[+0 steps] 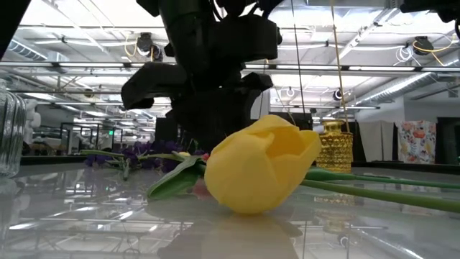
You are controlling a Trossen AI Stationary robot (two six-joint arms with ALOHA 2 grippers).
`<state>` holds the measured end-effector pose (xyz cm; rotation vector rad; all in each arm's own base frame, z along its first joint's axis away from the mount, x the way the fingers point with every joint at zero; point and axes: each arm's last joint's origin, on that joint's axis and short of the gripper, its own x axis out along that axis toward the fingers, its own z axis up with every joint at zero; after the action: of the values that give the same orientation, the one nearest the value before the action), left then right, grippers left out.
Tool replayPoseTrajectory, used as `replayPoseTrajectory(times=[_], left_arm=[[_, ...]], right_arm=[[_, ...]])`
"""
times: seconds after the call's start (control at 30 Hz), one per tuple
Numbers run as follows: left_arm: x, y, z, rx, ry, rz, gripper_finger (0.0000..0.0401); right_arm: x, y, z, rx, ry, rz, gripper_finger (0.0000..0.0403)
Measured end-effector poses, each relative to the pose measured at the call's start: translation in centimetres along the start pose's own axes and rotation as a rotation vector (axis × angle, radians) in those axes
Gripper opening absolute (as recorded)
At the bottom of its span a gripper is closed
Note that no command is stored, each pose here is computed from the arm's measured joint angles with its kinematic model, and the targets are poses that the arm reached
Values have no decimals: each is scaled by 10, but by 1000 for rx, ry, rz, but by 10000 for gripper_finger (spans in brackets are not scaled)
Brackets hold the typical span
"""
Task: Sort flowers into vase by color
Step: Put the red flower into the green vase
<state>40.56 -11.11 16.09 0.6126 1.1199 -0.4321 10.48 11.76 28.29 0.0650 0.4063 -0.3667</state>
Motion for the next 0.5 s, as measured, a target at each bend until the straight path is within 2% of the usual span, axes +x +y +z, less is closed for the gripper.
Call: replayPoseTrajectory(times=[0.3, 0.5], left_arm=[[22, 0, -5, 17, 32, -34, 156], [20, 0, -4, 18, 30, -18, 94]], right_arm=[[0, 0, 0, 0, 0, 0, 65], [0, 0, 0, -1, -1, 0, 65]])
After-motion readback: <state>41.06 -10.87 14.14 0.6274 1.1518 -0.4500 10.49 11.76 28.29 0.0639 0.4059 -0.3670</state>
